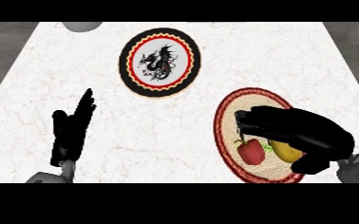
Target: Pick the bell pepper from the placemat and place it in the plate
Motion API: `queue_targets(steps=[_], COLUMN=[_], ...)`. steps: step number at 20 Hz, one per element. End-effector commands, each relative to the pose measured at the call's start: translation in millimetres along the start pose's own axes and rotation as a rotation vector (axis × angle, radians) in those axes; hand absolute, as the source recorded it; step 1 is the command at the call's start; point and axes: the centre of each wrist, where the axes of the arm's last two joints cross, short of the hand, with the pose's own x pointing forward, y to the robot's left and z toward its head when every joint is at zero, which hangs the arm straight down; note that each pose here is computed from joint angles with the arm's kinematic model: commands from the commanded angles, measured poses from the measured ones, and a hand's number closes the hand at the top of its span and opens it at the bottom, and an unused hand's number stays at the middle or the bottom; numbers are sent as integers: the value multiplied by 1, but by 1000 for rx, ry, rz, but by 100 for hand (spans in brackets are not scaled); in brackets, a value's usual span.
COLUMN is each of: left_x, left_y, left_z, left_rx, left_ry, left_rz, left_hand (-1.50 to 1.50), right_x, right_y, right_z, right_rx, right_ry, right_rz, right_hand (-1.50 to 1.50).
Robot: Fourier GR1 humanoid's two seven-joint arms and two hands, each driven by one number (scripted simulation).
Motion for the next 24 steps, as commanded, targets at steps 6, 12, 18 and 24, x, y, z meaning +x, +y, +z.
queue_targets(steps=[6, 12, 18, 24], left_x=[-2, 3, 4, -5], left_y=[7, -6, 10, -27], left_z=[-1, 9, -4, 10], left_rx=[6, -23, -3, -4], left_ry=[-1, 22, 4, -13], left_rz=[-2, -9, -11, -5], left_hand=[0, 0, 0, 0], right_x=[20, 34, 20, -2], right_y=[14, 17, 28, 29], right_z=[-27, -49, -58, -61], right_rx=[305, 329, 357, 368], right_ry=[157, 198, 183, 198], right_rz=[104, 111, 114, 110], right_hand=[-150, -150, -150, -150])
